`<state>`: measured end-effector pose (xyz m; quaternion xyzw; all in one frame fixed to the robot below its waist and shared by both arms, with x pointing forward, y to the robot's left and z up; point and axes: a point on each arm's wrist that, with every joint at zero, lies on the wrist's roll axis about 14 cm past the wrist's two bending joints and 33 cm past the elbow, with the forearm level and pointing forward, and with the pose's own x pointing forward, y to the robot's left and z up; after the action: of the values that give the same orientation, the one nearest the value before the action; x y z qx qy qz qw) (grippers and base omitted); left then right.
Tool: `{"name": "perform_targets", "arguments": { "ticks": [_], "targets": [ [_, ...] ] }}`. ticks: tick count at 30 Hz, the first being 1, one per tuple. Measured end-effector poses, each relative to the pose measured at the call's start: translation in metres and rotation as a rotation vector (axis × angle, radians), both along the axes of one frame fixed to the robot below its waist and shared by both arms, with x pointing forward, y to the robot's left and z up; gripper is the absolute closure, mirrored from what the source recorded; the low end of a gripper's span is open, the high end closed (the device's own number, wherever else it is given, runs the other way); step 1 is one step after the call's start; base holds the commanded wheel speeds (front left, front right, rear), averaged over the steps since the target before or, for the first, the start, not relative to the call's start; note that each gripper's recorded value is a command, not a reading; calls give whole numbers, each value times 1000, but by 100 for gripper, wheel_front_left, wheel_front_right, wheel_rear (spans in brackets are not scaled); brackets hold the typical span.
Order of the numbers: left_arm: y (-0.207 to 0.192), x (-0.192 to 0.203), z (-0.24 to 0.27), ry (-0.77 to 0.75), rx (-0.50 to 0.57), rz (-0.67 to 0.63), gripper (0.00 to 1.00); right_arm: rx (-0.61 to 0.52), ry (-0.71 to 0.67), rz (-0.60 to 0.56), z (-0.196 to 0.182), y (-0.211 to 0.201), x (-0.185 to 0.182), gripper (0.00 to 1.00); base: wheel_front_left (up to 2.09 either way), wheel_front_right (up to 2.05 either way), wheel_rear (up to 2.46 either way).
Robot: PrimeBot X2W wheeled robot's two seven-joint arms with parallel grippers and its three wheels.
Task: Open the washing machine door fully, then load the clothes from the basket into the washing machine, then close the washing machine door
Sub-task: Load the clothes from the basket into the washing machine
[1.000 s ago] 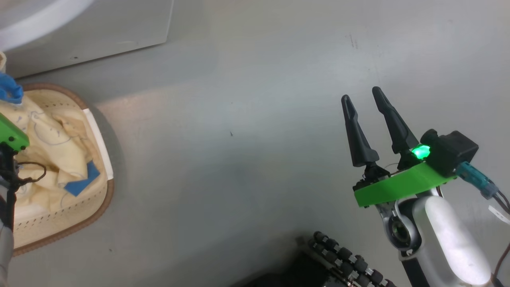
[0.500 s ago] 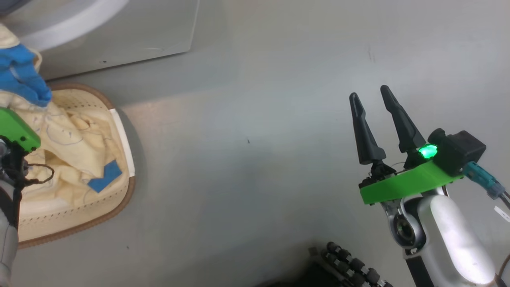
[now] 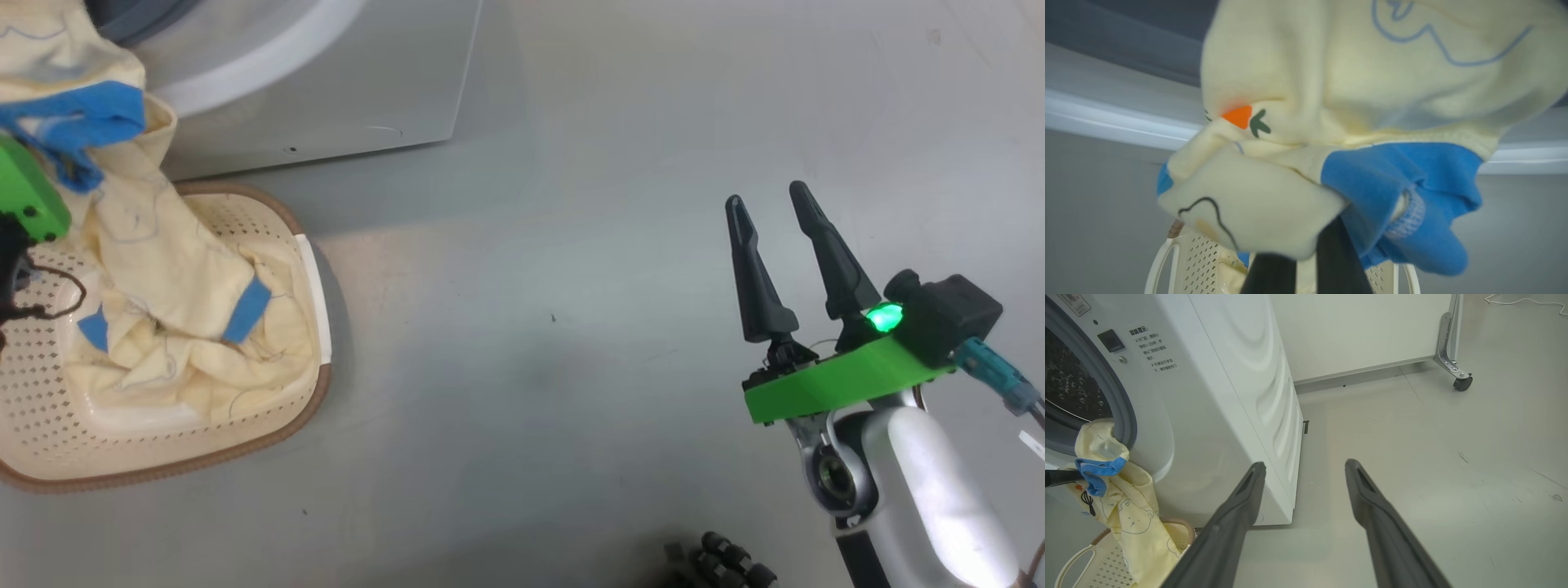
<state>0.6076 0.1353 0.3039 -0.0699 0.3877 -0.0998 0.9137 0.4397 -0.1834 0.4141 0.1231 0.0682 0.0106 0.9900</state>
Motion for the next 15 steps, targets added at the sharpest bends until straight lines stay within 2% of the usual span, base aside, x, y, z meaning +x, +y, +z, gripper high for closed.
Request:
{"name": "perform_targets", "arguments": {
  "ticks": [11,15],
  "targets": [
    [3,34,99,-190,59,-39,100,14,13,-3,-2,1,-6,0,0,0,0],
    [5,43,112,-225,69,-18,100,21,22,-7,-5,0,-7,0,0,0,0]
  ]
}}
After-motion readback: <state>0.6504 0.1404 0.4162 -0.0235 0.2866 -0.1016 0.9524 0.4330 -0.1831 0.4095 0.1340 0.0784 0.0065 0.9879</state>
